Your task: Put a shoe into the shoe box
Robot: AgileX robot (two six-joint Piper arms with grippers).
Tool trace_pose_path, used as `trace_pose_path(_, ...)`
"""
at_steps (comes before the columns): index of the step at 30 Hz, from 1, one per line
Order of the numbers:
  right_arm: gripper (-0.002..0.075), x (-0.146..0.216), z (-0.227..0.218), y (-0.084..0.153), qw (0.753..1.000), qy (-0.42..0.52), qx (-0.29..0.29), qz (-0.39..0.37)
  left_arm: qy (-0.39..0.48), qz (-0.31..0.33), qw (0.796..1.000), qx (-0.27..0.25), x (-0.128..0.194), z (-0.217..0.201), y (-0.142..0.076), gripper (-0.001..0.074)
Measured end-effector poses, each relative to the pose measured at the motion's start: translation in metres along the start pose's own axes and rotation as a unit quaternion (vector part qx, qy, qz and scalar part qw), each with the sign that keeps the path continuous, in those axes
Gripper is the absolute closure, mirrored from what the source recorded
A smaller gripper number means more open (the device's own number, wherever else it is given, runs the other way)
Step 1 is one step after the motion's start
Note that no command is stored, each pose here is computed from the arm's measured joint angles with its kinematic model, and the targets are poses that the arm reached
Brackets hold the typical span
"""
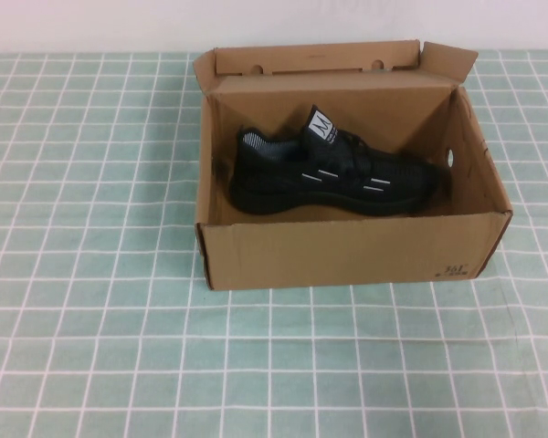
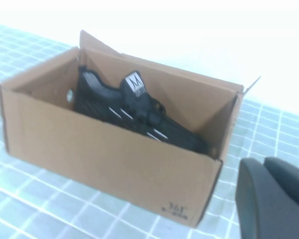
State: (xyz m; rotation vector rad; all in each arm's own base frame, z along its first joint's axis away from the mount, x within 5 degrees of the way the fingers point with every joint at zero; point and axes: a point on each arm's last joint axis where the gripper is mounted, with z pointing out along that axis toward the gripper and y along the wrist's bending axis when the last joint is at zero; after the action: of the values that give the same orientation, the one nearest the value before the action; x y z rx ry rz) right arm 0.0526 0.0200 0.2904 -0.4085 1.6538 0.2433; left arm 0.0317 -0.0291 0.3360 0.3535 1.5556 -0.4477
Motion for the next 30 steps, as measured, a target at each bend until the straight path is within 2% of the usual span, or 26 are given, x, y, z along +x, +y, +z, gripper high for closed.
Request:
trace_pose_path(8, 0.0734, 0.015, 0.000, 0.000, 1.000, 0.016, 0.006, -0.012, 0.000, 0.000, 1.000, 0.000, 0.000, 0.000, 0.000, 0.0738)
trace_pose_path(27, 0.0734, 0.017, 0.000, -0.001, 1.000, 0.024, 0.009, -0.014, -0.004, 0.001, 1.000, 0.000, 0.000, -0.002, 0.000, 0.0738)
trace_pose_path(30, 0.0734, 0.017, 0.000, -0.001, 1.000, 0.025, 0.009, -0.013, -0.009, 0.020, 1.000, -0.007, 0.001, -0.007, 0.000, 0.0738)
